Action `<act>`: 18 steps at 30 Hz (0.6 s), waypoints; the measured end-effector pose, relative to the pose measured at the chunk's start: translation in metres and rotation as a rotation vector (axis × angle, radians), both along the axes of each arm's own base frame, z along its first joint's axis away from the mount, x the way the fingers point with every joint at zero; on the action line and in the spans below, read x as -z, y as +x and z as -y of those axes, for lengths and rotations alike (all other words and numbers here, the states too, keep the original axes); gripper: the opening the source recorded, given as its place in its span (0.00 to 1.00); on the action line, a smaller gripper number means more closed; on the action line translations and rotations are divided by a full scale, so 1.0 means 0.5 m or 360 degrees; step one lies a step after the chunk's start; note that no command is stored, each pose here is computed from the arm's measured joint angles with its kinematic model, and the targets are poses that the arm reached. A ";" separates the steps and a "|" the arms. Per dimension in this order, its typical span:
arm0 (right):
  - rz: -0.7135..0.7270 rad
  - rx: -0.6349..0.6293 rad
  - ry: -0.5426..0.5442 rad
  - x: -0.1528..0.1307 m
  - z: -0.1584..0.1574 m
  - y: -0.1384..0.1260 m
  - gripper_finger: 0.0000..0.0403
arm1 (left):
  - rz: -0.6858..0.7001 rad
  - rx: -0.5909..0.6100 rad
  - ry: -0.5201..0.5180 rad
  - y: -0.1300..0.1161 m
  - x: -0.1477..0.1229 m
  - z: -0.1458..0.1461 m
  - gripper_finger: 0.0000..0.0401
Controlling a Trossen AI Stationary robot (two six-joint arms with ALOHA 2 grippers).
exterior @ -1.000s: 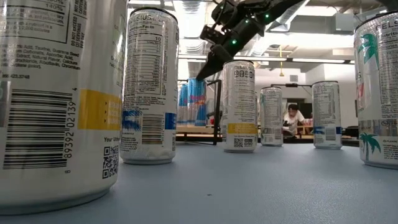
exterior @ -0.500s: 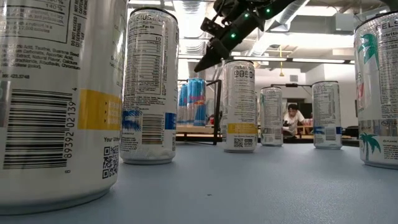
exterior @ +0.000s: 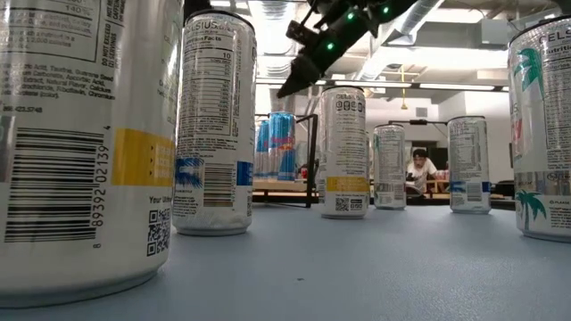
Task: Place canned beverage on shelf
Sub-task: Put the middle white and yellow soda can on the shelf
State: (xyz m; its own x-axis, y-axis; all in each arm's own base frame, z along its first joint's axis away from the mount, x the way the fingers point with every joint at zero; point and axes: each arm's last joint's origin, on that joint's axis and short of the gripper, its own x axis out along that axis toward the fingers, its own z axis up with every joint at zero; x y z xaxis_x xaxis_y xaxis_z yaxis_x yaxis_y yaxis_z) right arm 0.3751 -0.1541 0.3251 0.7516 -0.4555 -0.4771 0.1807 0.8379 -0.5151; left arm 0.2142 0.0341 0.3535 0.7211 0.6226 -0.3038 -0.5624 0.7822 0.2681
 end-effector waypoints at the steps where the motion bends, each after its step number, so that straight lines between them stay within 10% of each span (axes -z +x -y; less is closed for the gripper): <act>1: 0.0012 -0.0016 -0.0010 -0.012 -0.010 -0.005 0.73 | 0.0021 0.0002 -0.0021 0.002 0.010 -0.013 0.74; 10: 0.0109 -0.0125 -0.0064 -0.149 -0.146 -0.109 0.73 | 0.0348 0.0060 -0.0151 -0.012 0.034 -0.130 0.68; 18: -0.0184 0.0406 0.0115 -0.170 -0.157 -0.260 0.73 | 0.0517 0.0468 -0.0486 -0.012 0.029 -0.130 0.67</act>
